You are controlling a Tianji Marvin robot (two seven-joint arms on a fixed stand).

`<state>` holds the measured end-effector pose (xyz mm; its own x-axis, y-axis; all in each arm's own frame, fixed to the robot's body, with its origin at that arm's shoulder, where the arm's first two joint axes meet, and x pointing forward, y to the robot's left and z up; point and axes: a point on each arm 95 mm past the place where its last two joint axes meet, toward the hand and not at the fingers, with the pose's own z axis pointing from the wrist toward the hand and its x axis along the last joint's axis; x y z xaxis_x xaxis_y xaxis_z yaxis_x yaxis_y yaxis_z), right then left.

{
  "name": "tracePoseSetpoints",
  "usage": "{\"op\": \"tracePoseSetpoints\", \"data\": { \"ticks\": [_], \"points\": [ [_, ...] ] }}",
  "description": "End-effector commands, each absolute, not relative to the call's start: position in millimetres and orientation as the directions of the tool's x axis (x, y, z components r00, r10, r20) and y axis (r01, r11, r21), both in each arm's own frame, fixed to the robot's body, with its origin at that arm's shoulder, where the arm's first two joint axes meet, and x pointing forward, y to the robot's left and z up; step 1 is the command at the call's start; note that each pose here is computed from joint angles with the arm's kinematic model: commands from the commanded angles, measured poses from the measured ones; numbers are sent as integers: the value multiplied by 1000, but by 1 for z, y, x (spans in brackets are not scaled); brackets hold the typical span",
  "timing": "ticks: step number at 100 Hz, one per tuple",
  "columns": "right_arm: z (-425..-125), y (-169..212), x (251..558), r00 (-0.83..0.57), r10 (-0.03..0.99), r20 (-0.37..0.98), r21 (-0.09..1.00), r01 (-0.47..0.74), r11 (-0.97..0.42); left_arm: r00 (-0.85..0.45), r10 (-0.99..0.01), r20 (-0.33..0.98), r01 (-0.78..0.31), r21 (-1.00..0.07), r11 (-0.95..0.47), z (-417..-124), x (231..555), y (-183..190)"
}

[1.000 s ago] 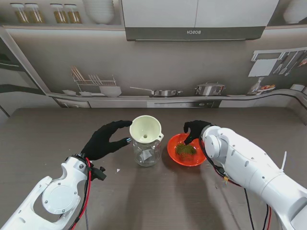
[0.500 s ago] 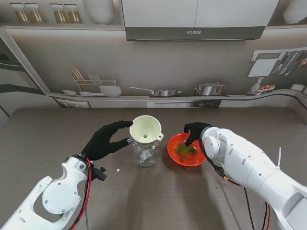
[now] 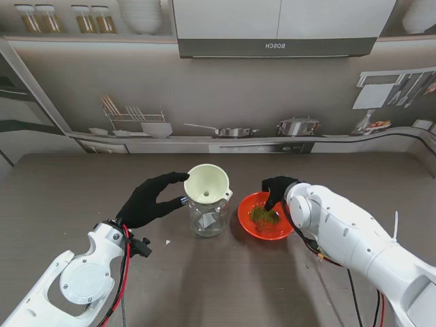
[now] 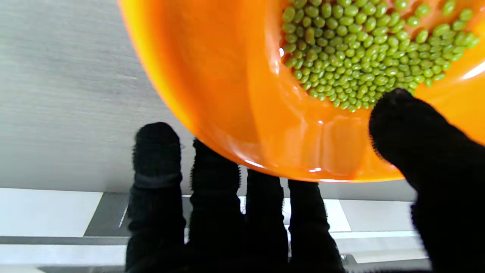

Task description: Pour mung beans into a glass jar with a funnel

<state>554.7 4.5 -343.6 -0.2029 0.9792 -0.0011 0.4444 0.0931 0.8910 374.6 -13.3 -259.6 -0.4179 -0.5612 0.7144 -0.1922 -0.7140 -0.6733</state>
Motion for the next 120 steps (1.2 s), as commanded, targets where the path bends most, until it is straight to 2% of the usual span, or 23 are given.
{"op": "tracePoseSetpoints", "data": {
  "ticks": [1,77,120],
  "points": [
    [-347,8,551,-210,978,-4,885,454,101,-415,-558,719,-211,-673,-709,-260,374,-15],
    [-355,12,555,-203,979,18,889,450,77,-407,-555,725,-223,-668,-710,-260,374,-16],
    [-353,13,555,-198,977,78,856,516,36,-385,-531,755,-237,-636,-734,-260,373,-18]
  ]
}}
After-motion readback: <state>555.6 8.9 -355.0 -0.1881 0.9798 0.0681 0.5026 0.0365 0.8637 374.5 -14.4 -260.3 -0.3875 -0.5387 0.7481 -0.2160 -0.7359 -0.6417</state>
